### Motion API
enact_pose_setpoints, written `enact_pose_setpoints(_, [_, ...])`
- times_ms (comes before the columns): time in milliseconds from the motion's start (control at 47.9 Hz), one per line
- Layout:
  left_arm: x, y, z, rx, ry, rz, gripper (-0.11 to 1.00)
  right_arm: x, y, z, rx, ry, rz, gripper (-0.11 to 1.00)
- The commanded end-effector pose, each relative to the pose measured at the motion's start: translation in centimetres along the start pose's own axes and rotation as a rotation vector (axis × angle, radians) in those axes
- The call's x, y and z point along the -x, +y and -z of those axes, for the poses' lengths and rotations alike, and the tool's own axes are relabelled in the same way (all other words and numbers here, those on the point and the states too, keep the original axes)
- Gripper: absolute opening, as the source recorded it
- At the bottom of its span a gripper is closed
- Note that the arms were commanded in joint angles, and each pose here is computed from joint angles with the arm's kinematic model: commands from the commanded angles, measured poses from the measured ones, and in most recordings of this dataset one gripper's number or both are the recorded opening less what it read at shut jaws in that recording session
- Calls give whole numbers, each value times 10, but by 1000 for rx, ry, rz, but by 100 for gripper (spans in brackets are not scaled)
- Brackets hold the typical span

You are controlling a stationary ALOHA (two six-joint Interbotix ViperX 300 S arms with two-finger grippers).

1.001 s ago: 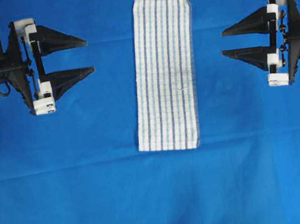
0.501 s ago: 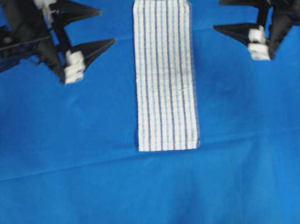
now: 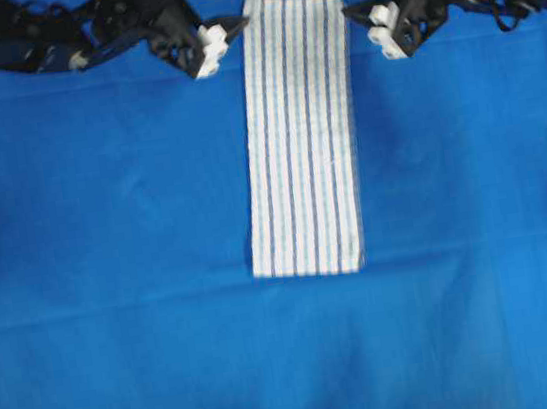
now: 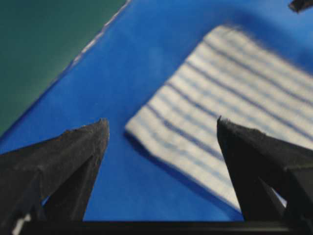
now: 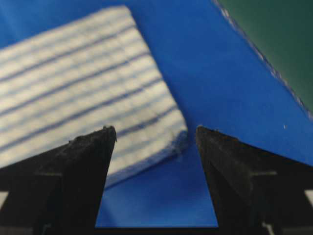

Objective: Fold the blue towel.
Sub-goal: 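Grasp the far corners of the folded towel with both grippers, then pull the far edge toward the near edge with both grippers, folding again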

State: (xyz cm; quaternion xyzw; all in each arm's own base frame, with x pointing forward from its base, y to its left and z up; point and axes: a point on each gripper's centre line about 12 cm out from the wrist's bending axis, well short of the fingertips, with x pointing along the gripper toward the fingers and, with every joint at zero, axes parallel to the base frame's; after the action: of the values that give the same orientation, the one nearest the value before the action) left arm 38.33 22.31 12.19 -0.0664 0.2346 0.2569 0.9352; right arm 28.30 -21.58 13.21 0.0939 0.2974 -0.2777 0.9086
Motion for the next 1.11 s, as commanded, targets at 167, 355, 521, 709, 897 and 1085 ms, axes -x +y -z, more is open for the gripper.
enact_pose_setpoints(167, [-33, 13, -1, 11, -8, -25, 89, -26, -18, 4, -27, 11, 26, 66])
enact_pose_setpoints(355, [-54, 15, 8, 13, 11, -27, 89, -39, -23, 14, -41, 29, 29, 66])
enact_pose_setpoints(521, [-56, 14, 12, 14, 51, -26, 88, -42, -23, 16, -41, 38, 27, 66])
enact_pose_setpoints(709, [-57, 12, 20, 12, 123, -20, 64, -43, -17, 15, -33, 35, 14, 43])
enact_pose_setpoints(897, [-59, 1, 18, 1, 109, -2, 15, -43, -13, 15, -34, 29, 6, 5])
enact_pose_setpoints(1085, [-56, 1, 24, 0, 127, 0, 5, -43, -12, 16, -34, 32, 3, 5])
